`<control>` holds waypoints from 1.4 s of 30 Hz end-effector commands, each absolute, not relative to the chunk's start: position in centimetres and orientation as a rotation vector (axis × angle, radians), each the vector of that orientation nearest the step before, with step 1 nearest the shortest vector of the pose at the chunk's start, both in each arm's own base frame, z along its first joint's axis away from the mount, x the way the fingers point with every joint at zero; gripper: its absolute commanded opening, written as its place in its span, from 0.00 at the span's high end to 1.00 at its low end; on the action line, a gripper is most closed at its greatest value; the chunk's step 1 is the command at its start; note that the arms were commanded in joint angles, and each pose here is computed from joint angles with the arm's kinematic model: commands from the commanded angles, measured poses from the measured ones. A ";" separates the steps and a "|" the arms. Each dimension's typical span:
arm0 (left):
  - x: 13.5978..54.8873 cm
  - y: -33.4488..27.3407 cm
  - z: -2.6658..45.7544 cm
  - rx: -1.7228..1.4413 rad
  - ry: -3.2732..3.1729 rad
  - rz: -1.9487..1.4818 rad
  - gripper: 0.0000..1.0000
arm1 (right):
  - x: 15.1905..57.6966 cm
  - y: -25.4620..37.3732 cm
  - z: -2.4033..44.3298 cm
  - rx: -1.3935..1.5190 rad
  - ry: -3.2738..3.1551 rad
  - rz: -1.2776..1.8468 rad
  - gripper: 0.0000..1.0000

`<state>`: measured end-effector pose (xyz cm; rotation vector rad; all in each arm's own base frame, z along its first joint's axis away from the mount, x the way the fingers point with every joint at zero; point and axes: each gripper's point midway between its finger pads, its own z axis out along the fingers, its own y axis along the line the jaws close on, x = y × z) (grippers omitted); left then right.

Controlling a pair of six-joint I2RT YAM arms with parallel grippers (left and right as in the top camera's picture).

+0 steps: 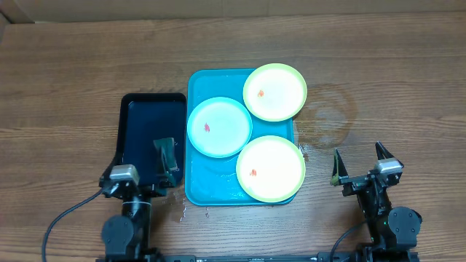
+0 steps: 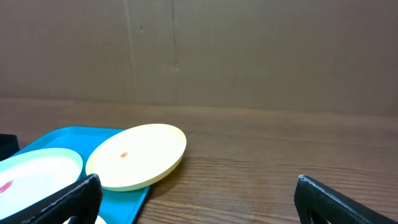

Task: Clean dirty plates on tray and stack at the side
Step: 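Move the left gripper over the sponge on the black tray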

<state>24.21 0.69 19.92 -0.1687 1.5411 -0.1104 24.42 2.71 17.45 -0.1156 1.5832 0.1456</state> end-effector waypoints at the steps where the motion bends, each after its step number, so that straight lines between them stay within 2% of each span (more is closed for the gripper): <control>1: 23.0 0.3 25.1 -0.167 1.427 -0.167 0.00 | 24.5 2.5 17.2 -0.106 1.582 0.135 0.00; 15: 16.9 -1.7 39.0 -0.081 1.148 -0.313 0.00 | 24.5 2.5 17.2 -0.107 1.582 0.135 0.00; 20: 16.6 -2.9 42.5 -0.029 1.225 -0.356 0.00 | 24.5 2.5 17.2 -0.107 1.582 0.135 0.00; 32: 22.6 -6.7 41.4 0.075 1.839 -0.533 0.00 | 24.5 2.5 17.2 -0.107 1.582 0.135 0.00; 38: 26.5 -6.9 37.0 -0.005 2.182 -0.583 0.00 | 24.5 2.5 17.2 -0.106 1.582 0.135 0.00; 42: 27.6 -6.6 33.4 0.032 2.330 -0.539 0.02 | 24.5 2.5 17.2 -0.107 1.582 0.135 0.00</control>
